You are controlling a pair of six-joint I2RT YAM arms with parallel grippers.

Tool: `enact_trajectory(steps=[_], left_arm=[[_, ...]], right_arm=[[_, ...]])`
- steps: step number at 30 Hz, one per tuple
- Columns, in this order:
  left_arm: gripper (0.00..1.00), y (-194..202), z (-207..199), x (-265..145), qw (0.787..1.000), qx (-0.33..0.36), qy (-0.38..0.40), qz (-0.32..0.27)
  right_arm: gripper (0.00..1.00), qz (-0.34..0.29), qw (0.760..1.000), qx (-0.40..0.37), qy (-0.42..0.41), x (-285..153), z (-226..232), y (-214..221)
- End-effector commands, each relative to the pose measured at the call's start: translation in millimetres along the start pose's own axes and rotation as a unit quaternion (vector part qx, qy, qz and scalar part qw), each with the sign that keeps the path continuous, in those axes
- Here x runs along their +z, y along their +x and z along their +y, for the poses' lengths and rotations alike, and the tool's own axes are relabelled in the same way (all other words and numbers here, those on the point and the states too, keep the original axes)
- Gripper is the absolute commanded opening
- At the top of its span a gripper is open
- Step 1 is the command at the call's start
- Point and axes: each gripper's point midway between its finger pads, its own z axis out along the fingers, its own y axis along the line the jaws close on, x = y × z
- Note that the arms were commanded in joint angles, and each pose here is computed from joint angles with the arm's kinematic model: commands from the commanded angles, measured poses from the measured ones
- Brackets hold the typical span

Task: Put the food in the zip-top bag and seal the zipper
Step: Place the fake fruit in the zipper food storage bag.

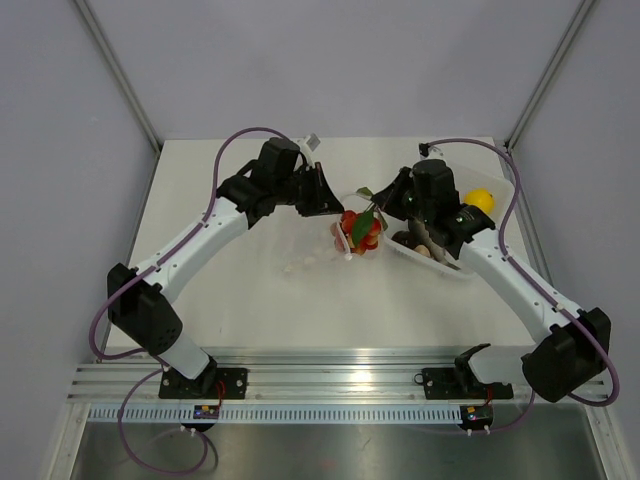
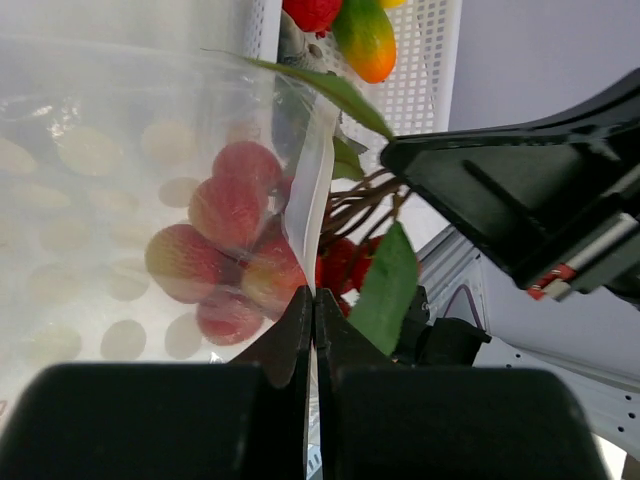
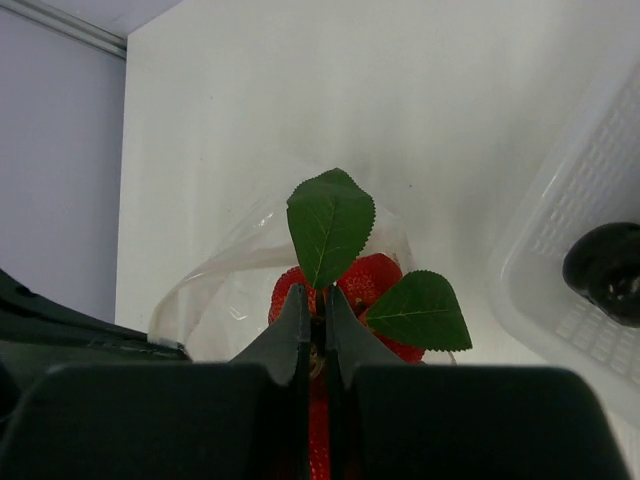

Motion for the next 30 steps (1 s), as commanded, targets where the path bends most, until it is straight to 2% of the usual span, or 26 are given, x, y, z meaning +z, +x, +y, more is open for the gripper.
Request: enact_trajectory(steps=[1, 12, 17, 21, 24, 30], left_arm=[[0.00, -18, -37, -7, 0.998, 0.011, 0.063, -0.020], [0.00, -18, -44, -1, 0.996, 0.000, 0.086, -0.010], [0.00, -20, -50, -3, 0.995, -0.001, 0.098, -0.014], [0.00, -21, -54, -5, 0.994, -0.003, 0.105, -0.016], [0.00, -22, -55, -6, 0.994, -0.002, 0.108, -0.018], [0.00, -19, -46, 0, 0.995, -0.008, 0.094, -0.015]], right_arm=[[0.00, -0.023, 1.000, -0.005, -0.008, 2, 9, -7], [0.00, -0.032, 0.998, 0.000, -0.051, -12, 38, -15], [0.00, -0.005, 0.999, -0.009, -0.037, 2, 37, 16], [0.00, 0.017, 0.999, -0.032, 0.016, 23, 13, 53], [0.00, 0.024, 0.999, -0.022, 0.031, 27, 0, 64], [0.00, -0.013, 0.999, -0.020, 0.023, 3, 7, 41]])
